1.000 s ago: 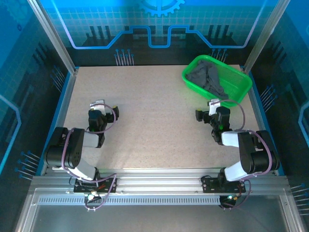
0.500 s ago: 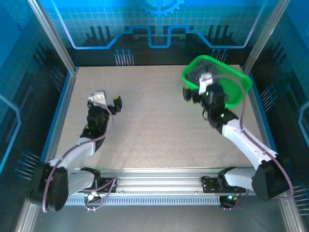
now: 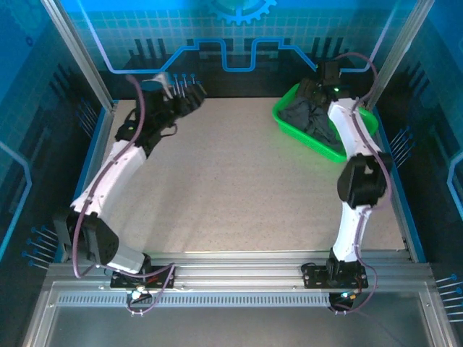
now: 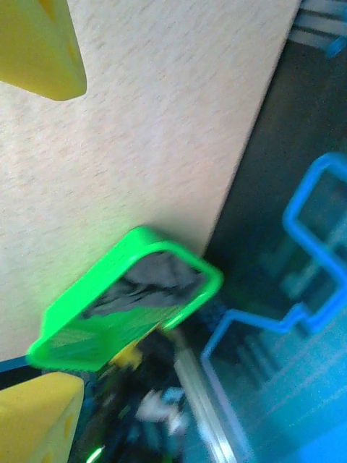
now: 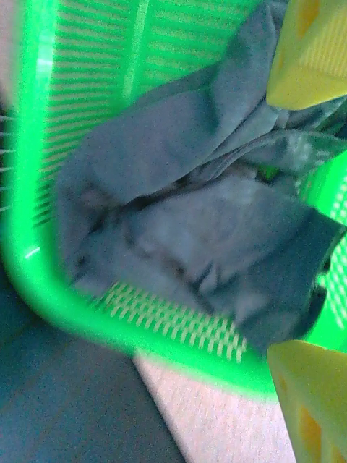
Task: Fold and stack the t-shirts
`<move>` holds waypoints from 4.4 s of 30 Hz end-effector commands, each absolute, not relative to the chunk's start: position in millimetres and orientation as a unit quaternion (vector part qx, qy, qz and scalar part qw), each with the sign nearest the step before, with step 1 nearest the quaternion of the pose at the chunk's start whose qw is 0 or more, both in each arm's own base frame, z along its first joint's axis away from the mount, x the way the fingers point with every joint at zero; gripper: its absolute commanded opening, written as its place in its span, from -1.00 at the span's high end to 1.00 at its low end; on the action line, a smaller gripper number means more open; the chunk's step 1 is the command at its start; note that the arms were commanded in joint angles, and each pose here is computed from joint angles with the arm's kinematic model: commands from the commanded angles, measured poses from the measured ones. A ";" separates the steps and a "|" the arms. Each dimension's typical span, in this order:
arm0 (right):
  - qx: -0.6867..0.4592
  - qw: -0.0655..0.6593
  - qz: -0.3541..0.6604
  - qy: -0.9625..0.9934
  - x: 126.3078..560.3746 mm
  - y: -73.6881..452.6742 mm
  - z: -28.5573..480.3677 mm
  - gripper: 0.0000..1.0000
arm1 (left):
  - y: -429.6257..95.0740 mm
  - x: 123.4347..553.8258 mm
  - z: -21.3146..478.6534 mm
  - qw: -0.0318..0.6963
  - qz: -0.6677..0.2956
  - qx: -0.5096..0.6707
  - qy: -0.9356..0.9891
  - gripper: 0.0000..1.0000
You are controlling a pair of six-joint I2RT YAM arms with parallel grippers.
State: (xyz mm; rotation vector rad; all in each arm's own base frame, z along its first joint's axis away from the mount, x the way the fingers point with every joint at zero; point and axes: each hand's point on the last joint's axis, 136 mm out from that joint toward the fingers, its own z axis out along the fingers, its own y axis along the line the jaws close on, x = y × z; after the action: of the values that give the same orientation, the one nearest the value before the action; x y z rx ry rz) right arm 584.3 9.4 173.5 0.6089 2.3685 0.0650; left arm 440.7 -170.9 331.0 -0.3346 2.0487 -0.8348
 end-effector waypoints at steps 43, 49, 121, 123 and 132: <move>-0.009 0.470 0.268 0.841 368.2 344.7 380.0 0.81 | -76.6 357.8 301.3 0.409 -0.149 -0.252 0.864 -0.77; -0.092 0.322 0.275 0.901 345.1 394.7 287.8 0.08 | -52.1 323.8 279.5 0.377 -0.129 -0.282 0.873 -0.77; 0.049 0.091 0.140 0.985 307.8 157.8 95.8 0.36 | -228.2 314.4 78.0 0.160 -0.082 -0.092 0.979 -0.09; 0.058 0.091 0.154 0.982 309.6 158.4 99.7 0.32 | -239.6 321.4 64.6 0.149 -0.038 -0.056 0.987 -0.15; 0.088 0.090 0.171 0.977 304.0 144.4 104.4 0.26 | -243.9 337.9 34.5 0.138 0.037 -0.011 0.990 -0.20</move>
State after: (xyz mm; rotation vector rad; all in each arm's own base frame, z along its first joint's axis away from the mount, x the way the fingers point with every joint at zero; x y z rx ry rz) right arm 310.3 148.0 97.0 0.2204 2.9100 0.4543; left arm 334.0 -258.9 34.5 -0.0985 2.8634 -0.0414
